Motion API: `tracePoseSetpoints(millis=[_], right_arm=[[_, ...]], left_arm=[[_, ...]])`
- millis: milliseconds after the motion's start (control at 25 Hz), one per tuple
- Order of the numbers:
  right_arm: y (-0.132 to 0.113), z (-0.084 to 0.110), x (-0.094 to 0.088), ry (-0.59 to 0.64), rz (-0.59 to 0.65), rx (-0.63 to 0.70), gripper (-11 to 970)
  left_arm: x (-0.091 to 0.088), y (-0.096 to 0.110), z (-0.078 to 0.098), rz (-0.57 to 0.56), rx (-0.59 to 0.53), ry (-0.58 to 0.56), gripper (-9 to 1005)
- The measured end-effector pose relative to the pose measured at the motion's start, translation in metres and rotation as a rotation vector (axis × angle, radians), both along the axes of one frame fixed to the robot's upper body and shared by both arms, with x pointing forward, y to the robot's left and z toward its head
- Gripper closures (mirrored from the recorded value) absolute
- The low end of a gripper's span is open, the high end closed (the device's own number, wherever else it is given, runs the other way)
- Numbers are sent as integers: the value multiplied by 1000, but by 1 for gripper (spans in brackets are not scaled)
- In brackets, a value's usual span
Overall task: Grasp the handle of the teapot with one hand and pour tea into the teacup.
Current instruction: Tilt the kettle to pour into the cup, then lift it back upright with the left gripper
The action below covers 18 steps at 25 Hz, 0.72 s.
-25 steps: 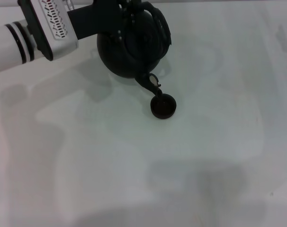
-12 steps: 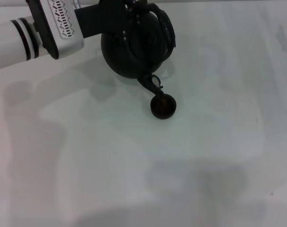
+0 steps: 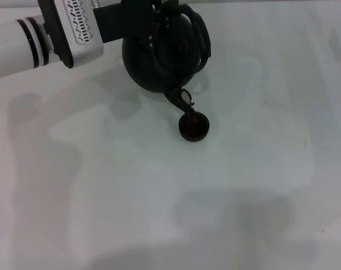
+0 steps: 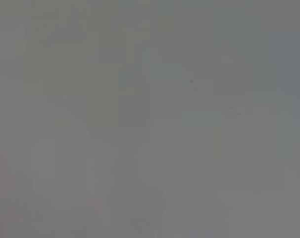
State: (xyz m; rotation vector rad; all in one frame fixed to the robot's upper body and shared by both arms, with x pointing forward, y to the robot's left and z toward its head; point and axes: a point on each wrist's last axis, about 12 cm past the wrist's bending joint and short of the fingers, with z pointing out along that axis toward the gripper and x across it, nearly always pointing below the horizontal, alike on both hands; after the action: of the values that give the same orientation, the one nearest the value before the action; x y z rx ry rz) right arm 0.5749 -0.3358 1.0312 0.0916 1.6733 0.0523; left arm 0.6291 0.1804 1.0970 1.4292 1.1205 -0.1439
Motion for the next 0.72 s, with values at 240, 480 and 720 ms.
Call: tracePoseSetpoints(millis=[240, 480, 720], right_arm=[[0, 0, 0, -3, -4, 3, 111], [-1, 0, 0, -3, -5, 3, 111], [0, 0, 0, -4, -5, 3, 111]], left_arm=[[1, -1, 0, 2, 8, 1, 897], [1, -1, 0, 1, 9, 0, 898], [1, -1, 0, 1, 10, -2, 898]])
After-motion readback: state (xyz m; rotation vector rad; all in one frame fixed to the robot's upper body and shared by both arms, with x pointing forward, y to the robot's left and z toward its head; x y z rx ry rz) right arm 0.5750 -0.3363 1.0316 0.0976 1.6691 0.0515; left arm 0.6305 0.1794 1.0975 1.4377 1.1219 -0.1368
